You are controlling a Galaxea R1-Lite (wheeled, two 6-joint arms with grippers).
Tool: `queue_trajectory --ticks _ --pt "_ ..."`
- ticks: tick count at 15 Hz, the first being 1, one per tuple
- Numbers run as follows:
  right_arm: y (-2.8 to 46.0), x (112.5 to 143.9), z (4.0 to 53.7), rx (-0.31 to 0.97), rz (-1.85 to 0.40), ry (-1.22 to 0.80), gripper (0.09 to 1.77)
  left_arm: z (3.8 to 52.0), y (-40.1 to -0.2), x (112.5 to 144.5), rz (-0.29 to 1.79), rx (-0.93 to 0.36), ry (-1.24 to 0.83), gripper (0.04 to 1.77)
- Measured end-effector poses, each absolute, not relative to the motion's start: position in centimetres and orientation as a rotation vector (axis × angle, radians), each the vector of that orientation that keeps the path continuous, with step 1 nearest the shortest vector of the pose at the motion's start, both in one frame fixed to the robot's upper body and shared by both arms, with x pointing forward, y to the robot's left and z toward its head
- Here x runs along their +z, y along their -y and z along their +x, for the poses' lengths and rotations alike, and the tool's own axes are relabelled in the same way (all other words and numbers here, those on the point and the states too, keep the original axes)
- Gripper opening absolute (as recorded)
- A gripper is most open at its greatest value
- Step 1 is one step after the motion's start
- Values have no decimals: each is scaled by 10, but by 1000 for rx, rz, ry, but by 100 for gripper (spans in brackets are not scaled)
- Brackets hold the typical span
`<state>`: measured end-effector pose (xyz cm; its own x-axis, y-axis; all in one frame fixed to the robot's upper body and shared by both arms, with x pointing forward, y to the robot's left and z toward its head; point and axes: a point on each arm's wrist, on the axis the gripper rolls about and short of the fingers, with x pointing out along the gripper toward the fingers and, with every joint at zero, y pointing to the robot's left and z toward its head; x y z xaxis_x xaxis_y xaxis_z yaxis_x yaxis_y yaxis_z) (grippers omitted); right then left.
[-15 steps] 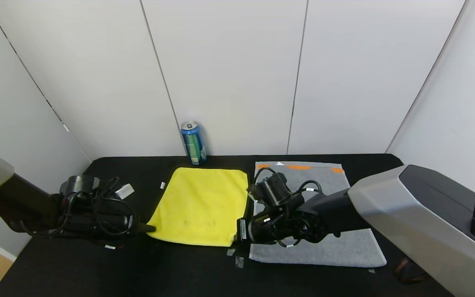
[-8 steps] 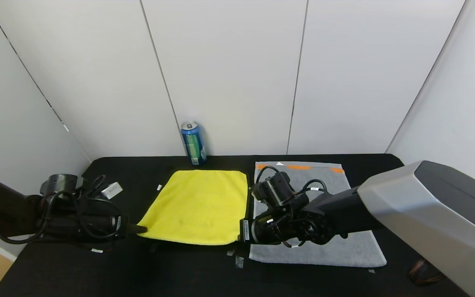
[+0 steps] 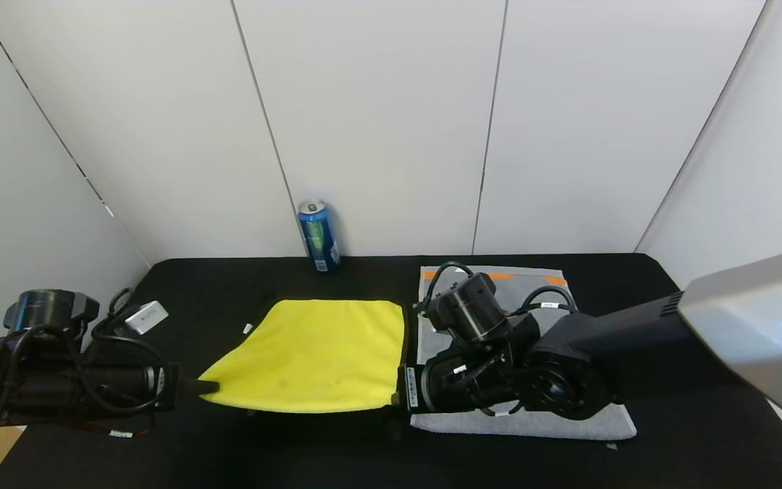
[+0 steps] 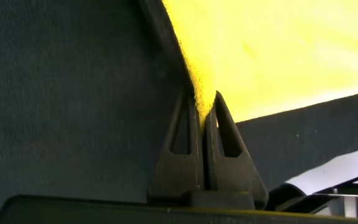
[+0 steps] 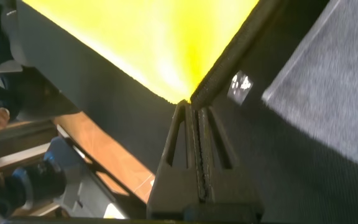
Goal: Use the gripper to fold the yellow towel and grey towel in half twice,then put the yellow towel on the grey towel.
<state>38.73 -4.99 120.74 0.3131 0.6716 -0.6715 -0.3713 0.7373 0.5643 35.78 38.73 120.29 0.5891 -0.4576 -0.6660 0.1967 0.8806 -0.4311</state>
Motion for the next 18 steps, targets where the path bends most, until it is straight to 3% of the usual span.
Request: queue_trajectory --ticks 10,18 --pt "56 1230 333 728 312 -1062 11 304 -373 1215 -317 -391 -841 13" --pt "62 1250 349 722 362 -987 11 312 -376 1223 -307 -384 -807 13"
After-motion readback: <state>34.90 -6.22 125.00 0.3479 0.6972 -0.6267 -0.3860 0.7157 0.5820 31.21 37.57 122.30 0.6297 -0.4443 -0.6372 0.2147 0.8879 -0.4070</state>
